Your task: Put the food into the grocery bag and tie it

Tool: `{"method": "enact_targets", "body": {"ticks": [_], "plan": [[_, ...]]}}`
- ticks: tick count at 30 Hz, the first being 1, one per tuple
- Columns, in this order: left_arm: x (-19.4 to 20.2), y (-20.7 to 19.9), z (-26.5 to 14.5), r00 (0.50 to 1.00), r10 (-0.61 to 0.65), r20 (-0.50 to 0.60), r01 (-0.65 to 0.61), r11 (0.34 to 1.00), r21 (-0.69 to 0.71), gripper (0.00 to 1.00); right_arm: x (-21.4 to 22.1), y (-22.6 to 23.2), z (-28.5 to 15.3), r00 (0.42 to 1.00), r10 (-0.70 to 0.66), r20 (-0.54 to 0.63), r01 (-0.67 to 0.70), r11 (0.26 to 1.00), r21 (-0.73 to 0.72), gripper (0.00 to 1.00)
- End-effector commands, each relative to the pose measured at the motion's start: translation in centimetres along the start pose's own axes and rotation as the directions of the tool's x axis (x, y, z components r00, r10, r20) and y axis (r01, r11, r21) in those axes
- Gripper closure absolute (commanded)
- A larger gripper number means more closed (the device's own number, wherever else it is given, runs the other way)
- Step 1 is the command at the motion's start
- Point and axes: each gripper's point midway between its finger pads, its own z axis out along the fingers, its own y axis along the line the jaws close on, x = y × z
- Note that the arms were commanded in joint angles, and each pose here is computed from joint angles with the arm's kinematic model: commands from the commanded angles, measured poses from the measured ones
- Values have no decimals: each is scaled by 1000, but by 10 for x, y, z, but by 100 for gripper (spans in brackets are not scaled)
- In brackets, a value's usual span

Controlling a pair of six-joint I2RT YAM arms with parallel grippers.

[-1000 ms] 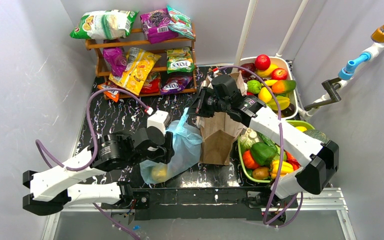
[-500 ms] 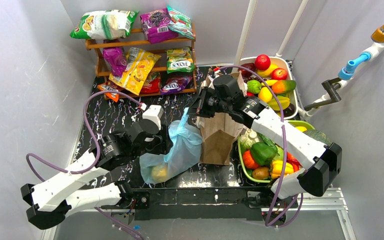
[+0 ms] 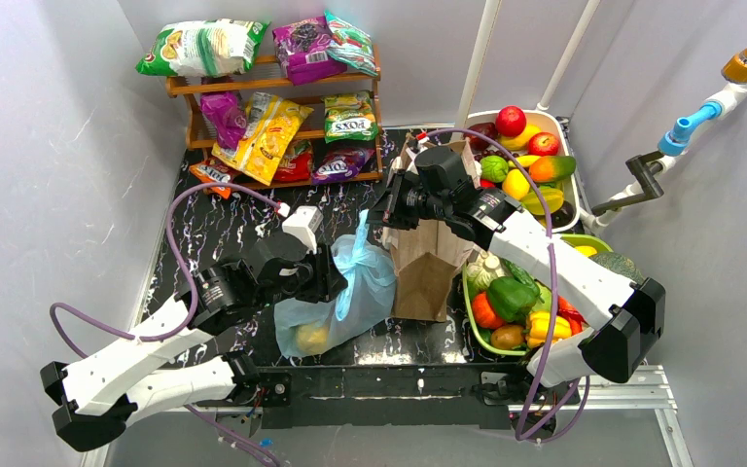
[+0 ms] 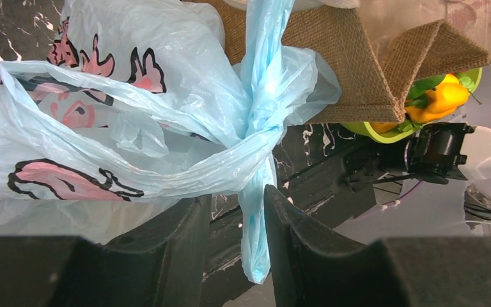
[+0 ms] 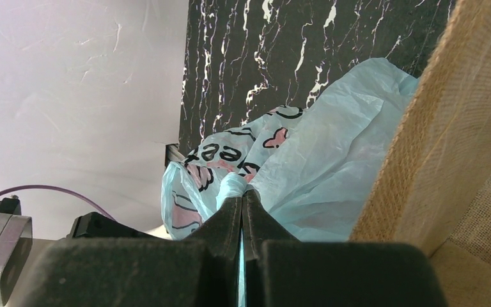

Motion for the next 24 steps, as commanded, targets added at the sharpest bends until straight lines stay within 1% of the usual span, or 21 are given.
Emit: {"method": "enact_targets", "body": {"ticks": [1,5,7,11,15,24], "plan": [[3,-3,-5,998,-57,-21,57,998,14,64,-5,13,-10,999,-22,31,24,999,-46,99],[11,1,-14,993,-104,-52,104,995,-3,60,-5,13,-11,999,-24,34,25,999,-44,99],[16,7,-20,990,-118,-75,116,993,-36,60,-6,13,-10,999,-23,34,24,999,-42,99],[18,9,-26,990,-126,-70,125,992,-27,63,-6,14,-9,999,-25,35,26,999,-45,99],[14,8,-23,991,-126,-46,125,992,-17,65,-6,15,-8,999,-23,31,24,999,-46,99],[8,-5,-2,993,-97,-60,97,995,-5,68,-6,13,-10,999,-23,33,25,999,-42,99]]}}
